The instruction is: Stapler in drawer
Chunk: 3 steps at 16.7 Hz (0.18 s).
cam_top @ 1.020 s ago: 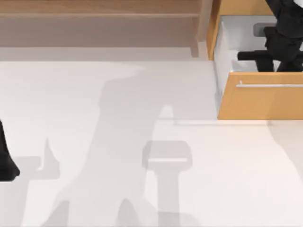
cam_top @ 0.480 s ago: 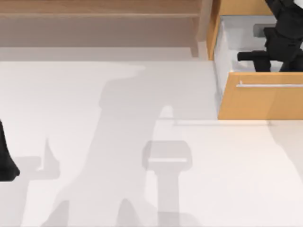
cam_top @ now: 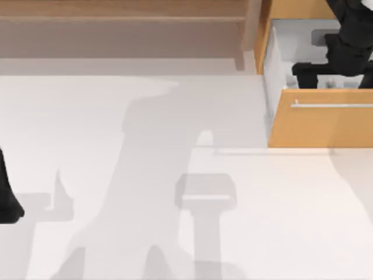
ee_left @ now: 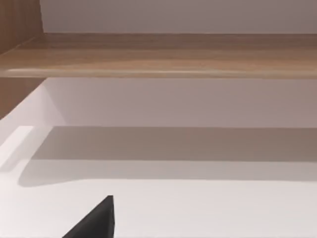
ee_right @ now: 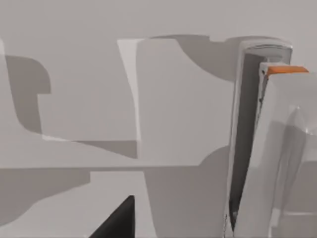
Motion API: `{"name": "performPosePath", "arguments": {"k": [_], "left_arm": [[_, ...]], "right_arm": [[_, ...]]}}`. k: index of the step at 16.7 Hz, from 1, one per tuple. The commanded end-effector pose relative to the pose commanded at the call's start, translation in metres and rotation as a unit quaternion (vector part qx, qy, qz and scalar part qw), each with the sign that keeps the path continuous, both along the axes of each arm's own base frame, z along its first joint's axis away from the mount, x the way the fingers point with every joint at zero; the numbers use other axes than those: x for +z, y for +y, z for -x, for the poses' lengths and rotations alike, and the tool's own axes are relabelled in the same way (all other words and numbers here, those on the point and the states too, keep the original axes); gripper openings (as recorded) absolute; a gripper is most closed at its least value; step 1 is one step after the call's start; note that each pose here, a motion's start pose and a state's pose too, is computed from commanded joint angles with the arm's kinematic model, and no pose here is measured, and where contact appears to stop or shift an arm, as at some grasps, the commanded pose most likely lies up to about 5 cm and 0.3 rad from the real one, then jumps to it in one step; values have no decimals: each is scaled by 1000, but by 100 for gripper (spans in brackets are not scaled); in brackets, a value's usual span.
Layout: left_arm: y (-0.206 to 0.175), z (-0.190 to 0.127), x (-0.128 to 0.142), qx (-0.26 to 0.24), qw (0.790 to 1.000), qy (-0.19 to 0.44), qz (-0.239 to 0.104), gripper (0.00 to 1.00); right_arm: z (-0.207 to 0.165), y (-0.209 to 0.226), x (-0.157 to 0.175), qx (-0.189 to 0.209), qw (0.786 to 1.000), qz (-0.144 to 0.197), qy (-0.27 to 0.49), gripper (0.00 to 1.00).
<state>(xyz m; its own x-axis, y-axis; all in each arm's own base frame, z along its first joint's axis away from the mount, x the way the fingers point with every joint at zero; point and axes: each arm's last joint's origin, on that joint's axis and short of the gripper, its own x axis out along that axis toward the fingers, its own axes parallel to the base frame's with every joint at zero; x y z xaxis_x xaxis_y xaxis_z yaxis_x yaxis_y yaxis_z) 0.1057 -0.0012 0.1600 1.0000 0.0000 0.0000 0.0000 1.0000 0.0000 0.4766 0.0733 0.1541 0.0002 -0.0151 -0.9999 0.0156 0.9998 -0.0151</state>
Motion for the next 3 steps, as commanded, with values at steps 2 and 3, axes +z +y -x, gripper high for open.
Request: {"name": "performPosePath", "arguments": {"k": [2,3], "left_arm": [[0,0,0,0,1000,0,0,100],[0,0,0,0,1000,0,0,100]], "right_arm": [[0,0,0,0,1000,0,0,100],[0,0,0,0,1000,0,0,100]]}}
